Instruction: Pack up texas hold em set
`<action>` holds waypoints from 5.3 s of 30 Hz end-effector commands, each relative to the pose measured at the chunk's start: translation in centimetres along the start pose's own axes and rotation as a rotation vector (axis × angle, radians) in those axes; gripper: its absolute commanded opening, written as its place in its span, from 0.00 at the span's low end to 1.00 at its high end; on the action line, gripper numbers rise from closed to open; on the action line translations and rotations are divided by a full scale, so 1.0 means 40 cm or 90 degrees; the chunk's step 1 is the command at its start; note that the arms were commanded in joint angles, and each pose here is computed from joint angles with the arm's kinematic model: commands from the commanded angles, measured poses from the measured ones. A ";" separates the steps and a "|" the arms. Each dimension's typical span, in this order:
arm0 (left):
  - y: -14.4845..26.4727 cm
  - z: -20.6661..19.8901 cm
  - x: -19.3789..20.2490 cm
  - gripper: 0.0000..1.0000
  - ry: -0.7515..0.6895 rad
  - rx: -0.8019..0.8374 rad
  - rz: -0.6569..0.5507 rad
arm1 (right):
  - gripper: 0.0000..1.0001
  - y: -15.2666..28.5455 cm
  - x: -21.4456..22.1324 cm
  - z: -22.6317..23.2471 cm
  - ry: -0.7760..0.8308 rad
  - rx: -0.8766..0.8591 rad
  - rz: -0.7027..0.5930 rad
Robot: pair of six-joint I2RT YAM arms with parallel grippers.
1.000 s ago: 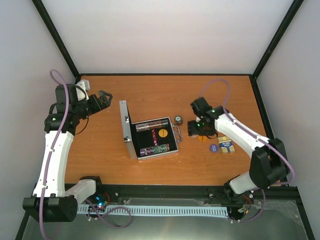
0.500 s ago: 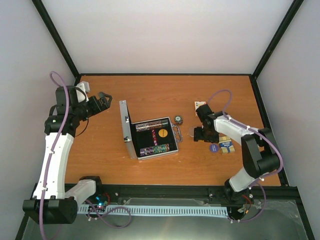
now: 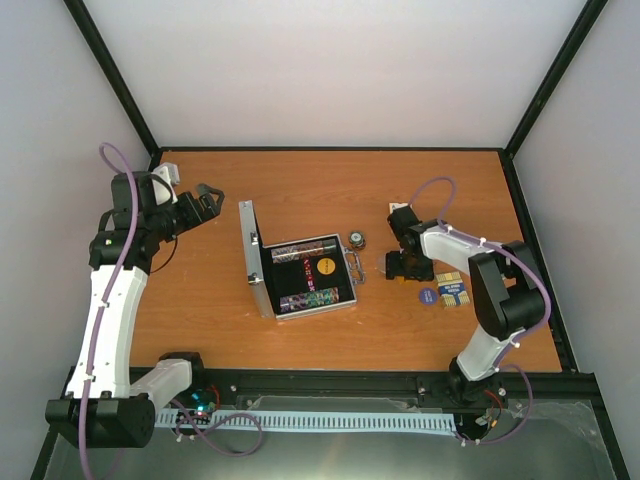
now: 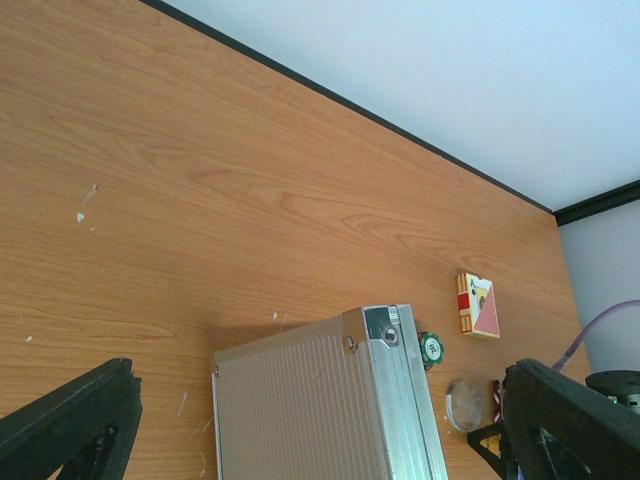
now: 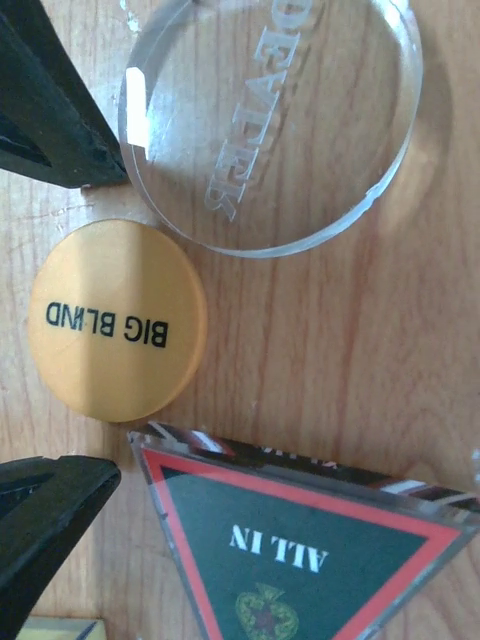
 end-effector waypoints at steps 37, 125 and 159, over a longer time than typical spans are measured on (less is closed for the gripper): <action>0.016 -0.031 -0.011 1.00 0.001 0.037 -0.016 | 0.63 -0.065 0.060 -0.013 -0.008 0.017 0.058; 0.022 -0.007 0.023 1.00 -0.028 0.022 0.008 | 0.53 0.053 -0.157 0.681 0.412 -0.188 -0.073; 0.049 0.004 -0.010 1.00 -0.046 -0.023 -0.066 | 0.85 0.287 -0.105 0.448 0.382 -0.151 -0.183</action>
Point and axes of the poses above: each gripper's point midway between its finger pads, its own y axis back along the fingers, its own z axis along the line the jaws close on, x = y × z, the point moved 5 cm from there along y, back along the fingers, and after that the axes turned 15 degrees about y, right-handed, at the moved point
